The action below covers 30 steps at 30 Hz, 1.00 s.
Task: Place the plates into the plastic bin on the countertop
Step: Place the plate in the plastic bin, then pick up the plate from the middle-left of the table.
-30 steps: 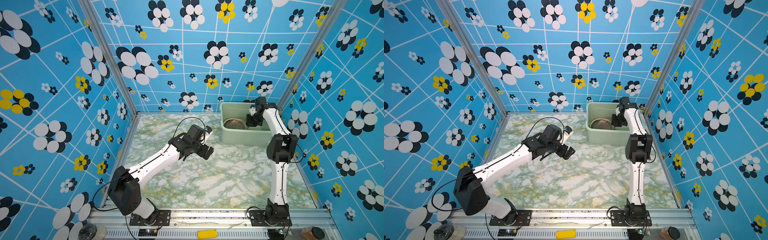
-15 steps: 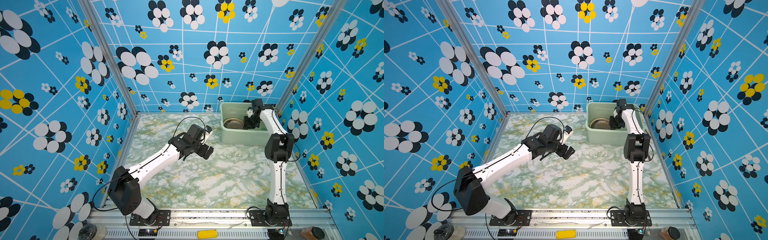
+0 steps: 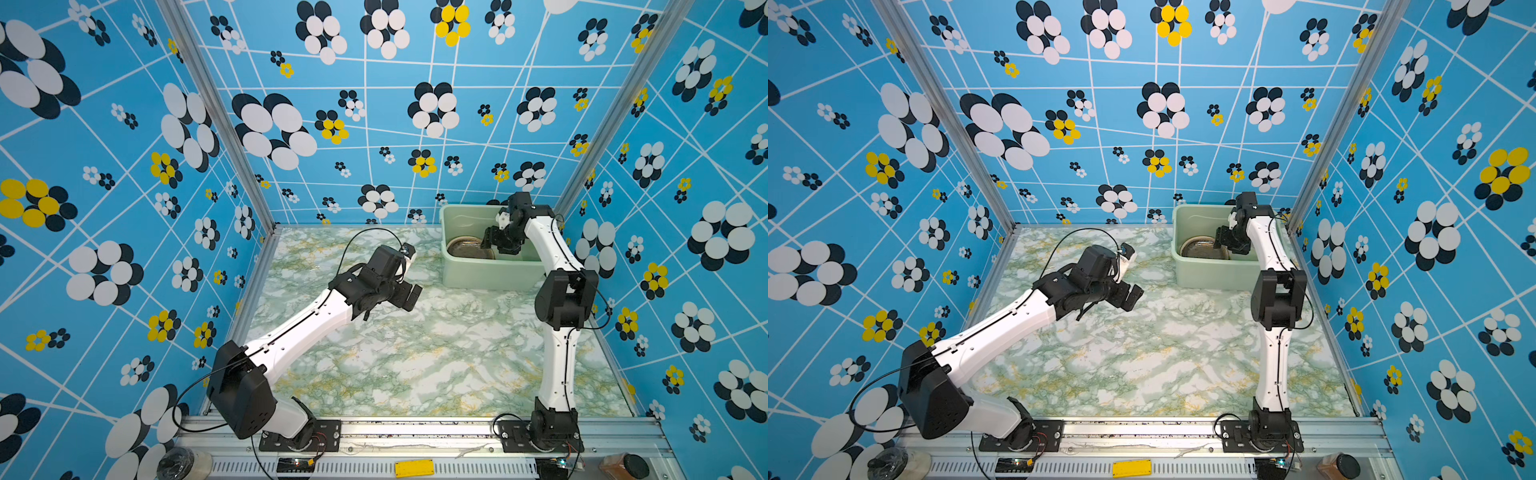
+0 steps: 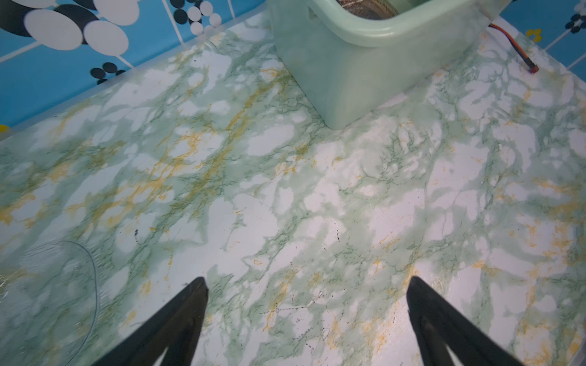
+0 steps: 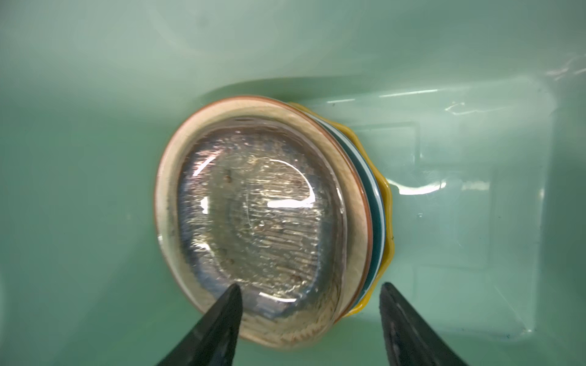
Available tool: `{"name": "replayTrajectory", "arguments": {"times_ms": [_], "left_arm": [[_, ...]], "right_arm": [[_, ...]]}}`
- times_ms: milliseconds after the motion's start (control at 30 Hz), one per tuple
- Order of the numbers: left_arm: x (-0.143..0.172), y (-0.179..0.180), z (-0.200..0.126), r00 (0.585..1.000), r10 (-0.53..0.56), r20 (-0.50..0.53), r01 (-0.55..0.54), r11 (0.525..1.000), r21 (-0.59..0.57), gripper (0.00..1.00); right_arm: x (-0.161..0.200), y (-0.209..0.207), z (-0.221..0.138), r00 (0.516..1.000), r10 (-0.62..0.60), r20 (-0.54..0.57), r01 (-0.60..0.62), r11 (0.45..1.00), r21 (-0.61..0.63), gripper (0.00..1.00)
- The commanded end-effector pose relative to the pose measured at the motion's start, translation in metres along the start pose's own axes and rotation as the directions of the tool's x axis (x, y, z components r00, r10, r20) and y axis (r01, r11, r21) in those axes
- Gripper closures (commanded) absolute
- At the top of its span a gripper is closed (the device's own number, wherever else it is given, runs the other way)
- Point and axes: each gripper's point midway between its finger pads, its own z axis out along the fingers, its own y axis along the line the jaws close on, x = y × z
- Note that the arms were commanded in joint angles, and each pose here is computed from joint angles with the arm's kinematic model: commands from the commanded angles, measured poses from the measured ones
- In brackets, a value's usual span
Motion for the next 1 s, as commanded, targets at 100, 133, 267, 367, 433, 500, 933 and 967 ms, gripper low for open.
{"name": "replayTrajectory", "arguments": {"times_ms": [100, 133, 267, 367, 433, 500, 933, 967], "left_arm": [[-0.021, 0.054, -0.055, 0.944, -0.282, 0.169, 0.290, 0.957, -0.023, 0.01], [-0.019, 0.063, -0.062, 0.919, -0.346, 0.188, 0.353, 0.936, -0.004, 0.01], [-0.004, 0.096, -0.085, 0.806, -0.547, 0.226, 0.554, 0.832, 0.037, 0.01], [0.014, 0.113, -0.099, 0.755, -0.619, 0.217, 0.631, 0.775, 0.015, 0.01], [0.027, 0.123, -0.107, 0.729, -0.651, 0.212, 0.669, 0.743, -0.017, 0.01], [0.038, 0.132, -0.114, 0.694, -0.686, 0.219, 0.708, 0.705, -0.037, 0.01], [0.111, 0.169, -0.112, 0.237, -0.940, 0.246, 0.970, 0.217, -0.108, 0.06], [0.116, 0.172, -0.110, 0.200, -0.948, 0.247, 0.978, 0.178, -0.109, 0.06]], "right_arm": [[-0.023, 0.042, -0.093, 0.977, 0.020, 0.212, 0.000, 0.995, -0.095, 0.21], [-0.023, 0.047, -0.104, 0.972, 0.028, 0.232, -0.003, 0.995, -0.104, 0.20], [-0.013, 0.076, -0.140, 0.953, 0.072, 0.294, -0.021, 0.985, -0.173, 0.19], [0.003, 0.115, -0.158, 0.941, 0.130, 0.314, -0.045, 0.964, -0.264, 0.20], [0.015, 0.141, -0.165, 0.930, 0.171, 0.325, -0.061, 0.945, -0.322, 0.21], [0.028, 0.172, -0.171, 0.919, 0.196, 0.341, -0.054, 0.921, -0.385, 0.22], [0.178, 0.307, -0.151, 0.950, -0.113, 0.291, 0.238, 0.864, -0.443, 0.26], [0.192, 0.313, -0.148, 0.941, -0.177, 0.289, 0.292, 0.856, -0.426, 0.25]]}}
